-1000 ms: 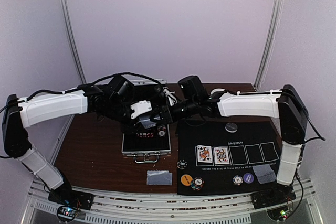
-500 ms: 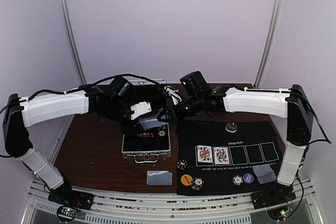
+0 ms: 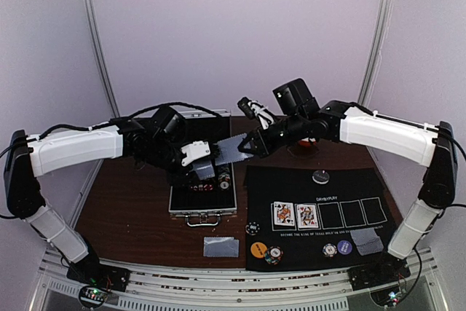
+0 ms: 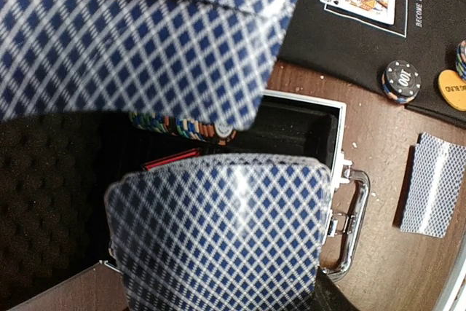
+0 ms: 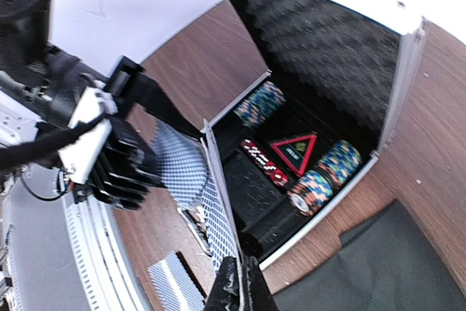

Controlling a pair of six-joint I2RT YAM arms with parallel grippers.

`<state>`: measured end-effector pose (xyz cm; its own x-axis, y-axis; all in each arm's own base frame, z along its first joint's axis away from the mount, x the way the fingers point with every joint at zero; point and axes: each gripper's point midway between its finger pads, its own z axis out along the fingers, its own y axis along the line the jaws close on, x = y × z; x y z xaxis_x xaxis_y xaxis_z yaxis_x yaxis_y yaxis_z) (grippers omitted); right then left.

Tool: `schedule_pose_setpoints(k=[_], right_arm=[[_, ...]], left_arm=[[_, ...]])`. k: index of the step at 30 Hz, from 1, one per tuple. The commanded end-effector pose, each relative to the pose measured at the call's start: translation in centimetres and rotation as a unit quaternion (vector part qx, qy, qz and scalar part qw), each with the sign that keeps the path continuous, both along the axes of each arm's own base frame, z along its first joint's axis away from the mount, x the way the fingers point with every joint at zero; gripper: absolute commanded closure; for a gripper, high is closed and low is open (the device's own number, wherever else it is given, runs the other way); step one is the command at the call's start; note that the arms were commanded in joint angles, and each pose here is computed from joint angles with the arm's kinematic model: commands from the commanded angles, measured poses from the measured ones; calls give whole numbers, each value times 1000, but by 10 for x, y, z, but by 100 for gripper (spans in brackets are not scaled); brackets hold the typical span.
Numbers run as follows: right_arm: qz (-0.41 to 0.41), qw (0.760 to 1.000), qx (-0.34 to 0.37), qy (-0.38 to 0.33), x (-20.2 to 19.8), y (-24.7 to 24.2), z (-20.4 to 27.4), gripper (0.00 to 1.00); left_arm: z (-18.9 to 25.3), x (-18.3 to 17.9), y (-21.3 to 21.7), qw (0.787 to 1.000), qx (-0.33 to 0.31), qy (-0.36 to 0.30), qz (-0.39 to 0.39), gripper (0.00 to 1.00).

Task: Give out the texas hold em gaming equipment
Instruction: Pick up the poker card from the face-down deck piles.

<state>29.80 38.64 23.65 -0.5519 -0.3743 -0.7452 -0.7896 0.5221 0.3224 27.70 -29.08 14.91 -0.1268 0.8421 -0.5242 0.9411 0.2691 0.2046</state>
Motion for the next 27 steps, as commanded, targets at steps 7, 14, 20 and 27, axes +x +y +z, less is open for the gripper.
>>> schedule_pose_setpoints(k=[7, 14, 20, 27], right_arm=[[63, 994, 67, 55, -23, 20, 6, 100], [63, 986, 116, 99, -26, 26, -2, 100], [56, 984, 130, 105, -11, 43, -13, 100], [68, 989, 86, 100, -10, 50, -33, 100]], left_arm=[[9, 7, -7, 1000, -24, -13, 3, 51], [15, 2, -12, 999, -42, -13, -14, 51], [19, 2, -14, 999, -47, -19, -20, 51], [17, 3, -13, 999, -44, -21, -22, 51]])
